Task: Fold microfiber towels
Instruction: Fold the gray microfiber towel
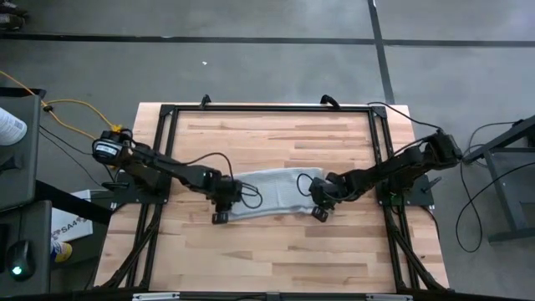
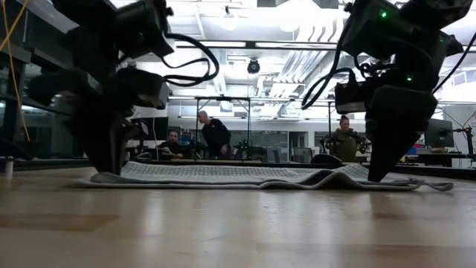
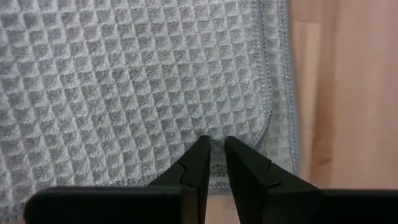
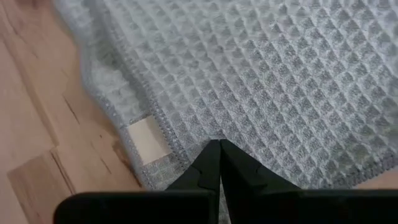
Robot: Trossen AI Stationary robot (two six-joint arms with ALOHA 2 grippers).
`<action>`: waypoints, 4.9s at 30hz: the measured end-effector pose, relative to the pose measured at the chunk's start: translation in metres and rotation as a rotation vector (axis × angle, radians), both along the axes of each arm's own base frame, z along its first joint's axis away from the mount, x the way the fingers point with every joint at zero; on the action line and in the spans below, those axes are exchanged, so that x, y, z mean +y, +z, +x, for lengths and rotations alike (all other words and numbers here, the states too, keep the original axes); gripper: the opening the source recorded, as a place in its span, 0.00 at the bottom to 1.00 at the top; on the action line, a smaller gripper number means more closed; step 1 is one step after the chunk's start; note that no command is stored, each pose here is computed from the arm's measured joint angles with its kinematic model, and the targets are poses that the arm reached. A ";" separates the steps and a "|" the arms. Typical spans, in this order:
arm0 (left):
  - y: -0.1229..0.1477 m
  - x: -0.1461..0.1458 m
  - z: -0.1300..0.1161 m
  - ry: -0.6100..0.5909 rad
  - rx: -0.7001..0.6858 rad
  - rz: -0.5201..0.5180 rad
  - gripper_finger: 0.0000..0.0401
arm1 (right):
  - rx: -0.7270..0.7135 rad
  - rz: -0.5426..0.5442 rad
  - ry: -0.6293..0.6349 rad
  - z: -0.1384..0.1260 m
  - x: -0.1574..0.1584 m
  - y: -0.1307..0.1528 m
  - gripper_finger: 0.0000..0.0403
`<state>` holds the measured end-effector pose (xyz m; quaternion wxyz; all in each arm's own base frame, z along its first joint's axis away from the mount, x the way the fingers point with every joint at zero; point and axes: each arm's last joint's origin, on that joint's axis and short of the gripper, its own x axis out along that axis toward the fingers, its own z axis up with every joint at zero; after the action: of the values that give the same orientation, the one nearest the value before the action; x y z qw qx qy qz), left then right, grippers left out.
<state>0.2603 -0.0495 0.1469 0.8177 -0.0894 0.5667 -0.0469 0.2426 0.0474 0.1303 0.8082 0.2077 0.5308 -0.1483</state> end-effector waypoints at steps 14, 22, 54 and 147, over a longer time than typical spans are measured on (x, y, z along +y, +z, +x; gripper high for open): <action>0.020 -0.031 0.015 -0.030 -0.158 -0.026 0.13 | 0.018 -0.115 -0.017 0.004 -0.042 0.000 0.01; 0.017 -0.026 0.010 -0.047 -0.128 0.123 0.01 | 0.015 -0.083 -0.009 0.004 -0.047 0.000 0.01; -0.003 -0.032 0.027 -0.097 -0.165 0.072 0.00 | -0.055 -0.112 0.003 0.008 -0.094 0.004 0.01; -0.003 0.058 0.049 -0.468 -0.013 0.086 0.04 | -0.025 0.040 -0.280 0.008 -0.086 -0.002 0.01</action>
<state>0.3095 0.0086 0.1436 0.7912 0.0794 0.5682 -0.2117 0.2505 -0.0386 0.1282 0.7818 0.2974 0.4895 -0.2463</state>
